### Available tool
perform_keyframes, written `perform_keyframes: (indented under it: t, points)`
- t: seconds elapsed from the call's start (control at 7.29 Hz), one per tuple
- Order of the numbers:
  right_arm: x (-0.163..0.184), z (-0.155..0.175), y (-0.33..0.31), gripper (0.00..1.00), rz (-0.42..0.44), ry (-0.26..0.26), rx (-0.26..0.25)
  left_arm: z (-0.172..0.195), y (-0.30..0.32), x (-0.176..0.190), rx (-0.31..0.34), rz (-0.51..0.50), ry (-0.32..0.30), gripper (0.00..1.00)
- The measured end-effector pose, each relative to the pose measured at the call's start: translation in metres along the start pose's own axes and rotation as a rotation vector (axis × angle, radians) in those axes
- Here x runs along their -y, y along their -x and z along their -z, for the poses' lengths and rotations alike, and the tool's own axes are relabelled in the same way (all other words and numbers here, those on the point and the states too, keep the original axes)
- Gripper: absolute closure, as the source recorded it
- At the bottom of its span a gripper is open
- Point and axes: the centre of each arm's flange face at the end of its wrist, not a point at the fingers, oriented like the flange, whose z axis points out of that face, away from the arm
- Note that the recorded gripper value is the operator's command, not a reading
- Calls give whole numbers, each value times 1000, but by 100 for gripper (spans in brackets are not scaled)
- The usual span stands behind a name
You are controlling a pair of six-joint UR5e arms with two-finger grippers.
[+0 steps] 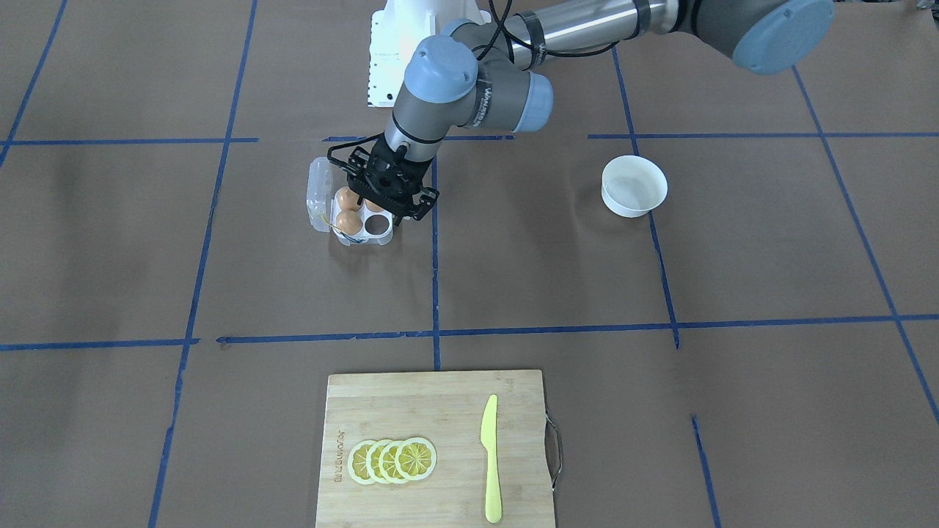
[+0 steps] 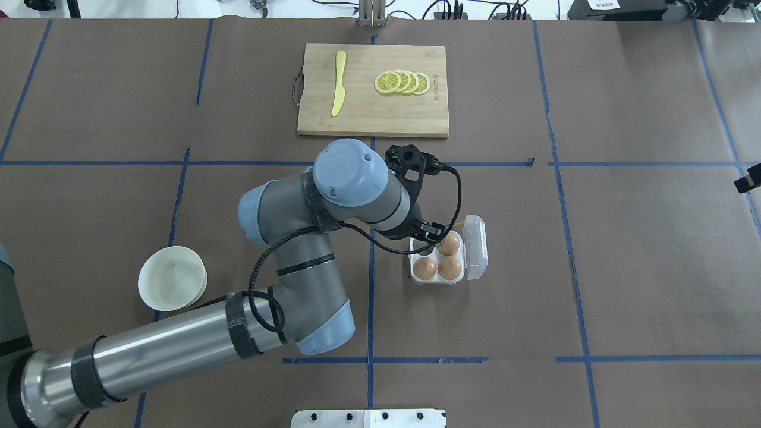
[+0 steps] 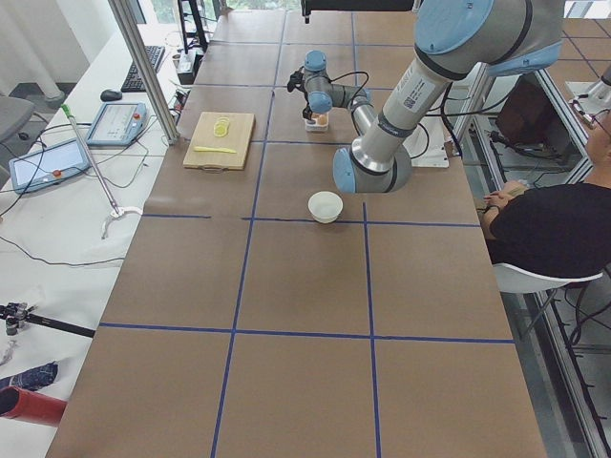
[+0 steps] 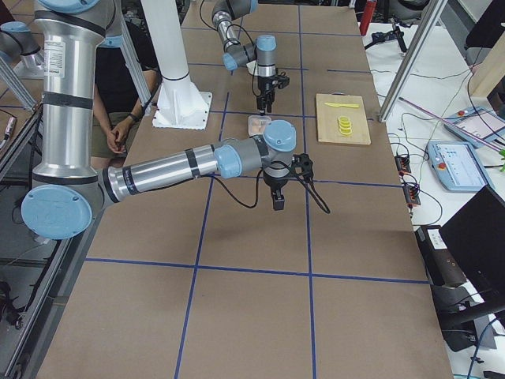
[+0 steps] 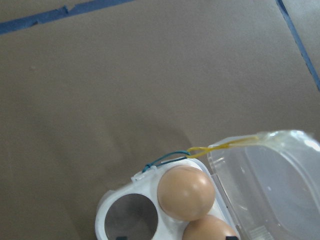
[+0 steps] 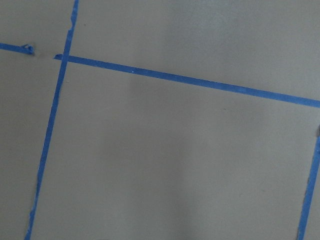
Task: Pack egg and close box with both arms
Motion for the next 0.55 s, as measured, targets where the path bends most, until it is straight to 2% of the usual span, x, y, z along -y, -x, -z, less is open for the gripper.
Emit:
perform_keyframes:
  t: [0.14, 0.27, 0.55]
  points:
    - [-1, 0, -1, 0, 0, 0, -3, 22, 46, 5, 36, -9, -15, 28]
    - [-1, 0, -2, 0, -1, 0, -5, 43, 93, 13, 91, -15, -8, 21]
    - [-3, 1, -6, 0, -6, -5, -18, 101, 203, 18, 248, -78, 20, 19]
